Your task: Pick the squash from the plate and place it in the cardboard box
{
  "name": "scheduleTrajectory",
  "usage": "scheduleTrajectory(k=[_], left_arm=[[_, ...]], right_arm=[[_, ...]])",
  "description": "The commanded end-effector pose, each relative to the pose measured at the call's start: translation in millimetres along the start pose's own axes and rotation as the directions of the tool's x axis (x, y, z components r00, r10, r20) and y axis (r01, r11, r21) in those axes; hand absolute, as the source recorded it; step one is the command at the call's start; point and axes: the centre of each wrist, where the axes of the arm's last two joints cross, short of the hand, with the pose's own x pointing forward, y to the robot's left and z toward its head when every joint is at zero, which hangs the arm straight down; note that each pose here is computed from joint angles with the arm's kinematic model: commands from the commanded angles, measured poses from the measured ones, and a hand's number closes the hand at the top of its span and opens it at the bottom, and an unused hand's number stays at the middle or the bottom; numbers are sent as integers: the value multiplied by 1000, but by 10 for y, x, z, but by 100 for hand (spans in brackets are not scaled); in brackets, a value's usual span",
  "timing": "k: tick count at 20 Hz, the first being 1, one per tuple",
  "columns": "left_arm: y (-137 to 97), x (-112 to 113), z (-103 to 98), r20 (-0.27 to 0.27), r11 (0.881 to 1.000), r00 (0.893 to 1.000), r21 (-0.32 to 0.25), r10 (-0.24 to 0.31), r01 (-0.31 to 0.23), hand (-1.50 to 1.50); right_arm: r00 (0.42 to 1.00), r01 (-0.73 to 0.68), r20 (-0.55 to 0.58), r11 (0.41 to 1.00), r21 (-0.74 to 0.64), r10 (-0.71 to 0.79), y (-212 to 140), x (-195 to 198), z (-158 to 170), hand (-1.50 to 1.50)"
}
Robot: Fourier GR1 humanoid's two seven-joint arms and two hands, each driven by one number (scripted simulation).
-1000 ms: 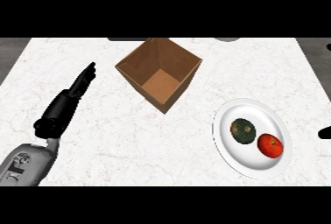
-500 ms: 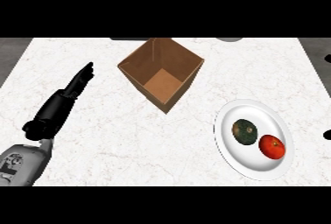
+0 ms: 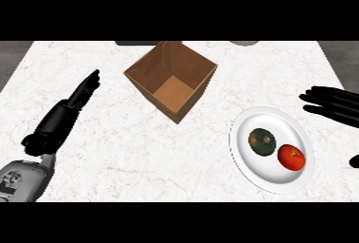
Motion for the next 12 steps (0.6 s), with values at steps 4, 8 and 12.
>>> scheduleTrajectory(k=[4, 8, 12], left_arm=[[-50, -100, 17, 1, 1000, 1000, 7, 5, -5, 0], [-9, -101, 78, 10, 1000, 1000, -1, -5, 5, 0], [60, -169, 24, -3, 1000, 1000, 1, -3, 3, 0]], right_arm=[[988, -125, -69, 984, 129, 135, 158, 516, -205, -150], [978, -142, -119, 967, 211, 170, 254, 831, -350, -150], [978, -95, -161, 971, 219, 132, 511, 759, -215, -150]])
